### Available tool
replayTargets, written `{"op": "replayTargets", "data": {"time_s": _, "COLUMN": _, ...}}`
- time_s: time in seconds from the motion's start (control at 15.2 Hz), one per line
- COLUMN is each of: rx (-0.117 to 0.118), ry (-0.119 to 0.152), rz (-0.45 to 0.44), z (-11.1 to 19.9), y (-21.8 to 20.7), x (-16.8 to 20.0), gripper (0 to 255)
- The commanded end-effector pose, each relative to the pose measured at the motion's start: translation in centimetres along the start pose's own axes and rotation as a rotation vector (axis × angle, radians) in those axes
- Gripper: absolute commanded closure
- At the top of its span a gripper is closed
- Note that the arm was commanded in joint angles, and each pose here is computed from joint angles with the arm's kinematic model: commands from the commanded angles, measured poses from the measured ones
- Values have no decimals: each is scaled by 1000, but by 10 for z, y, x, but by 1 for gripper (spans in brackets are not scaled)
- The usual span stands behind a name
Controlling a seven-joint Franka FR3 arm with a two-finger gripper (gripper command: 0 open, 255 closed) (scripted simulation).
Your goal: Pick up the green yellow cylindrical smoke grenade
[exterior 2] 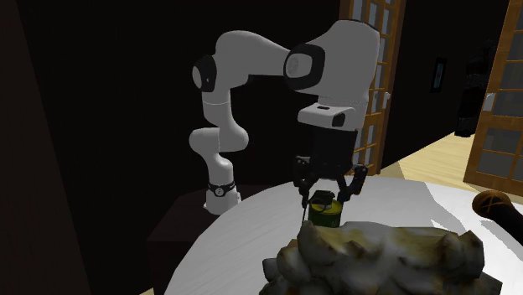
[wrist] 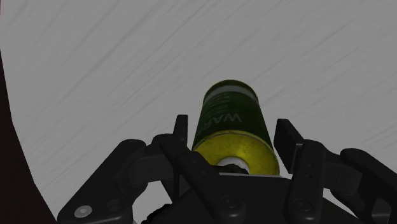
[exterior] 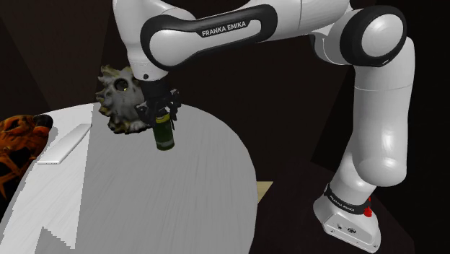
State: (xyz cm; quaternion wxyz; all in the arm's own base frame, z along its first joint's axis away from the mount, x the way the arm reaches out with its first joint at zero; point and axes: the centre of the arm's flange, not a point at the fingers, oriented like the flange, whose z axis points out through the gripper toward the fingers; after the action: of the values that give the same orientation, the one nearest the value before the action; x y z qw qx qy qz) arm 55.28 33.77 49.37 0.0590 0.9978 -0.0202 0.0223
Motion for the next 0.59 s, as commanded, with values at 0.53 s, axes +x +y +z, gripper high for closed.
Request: {"op": "replayTargets", "data": {"time_s": 0.53, "rx": -1, "ry": -2, "rz": 0, "z": -25, "y": 4, "x": 2, "gripper": 255}}
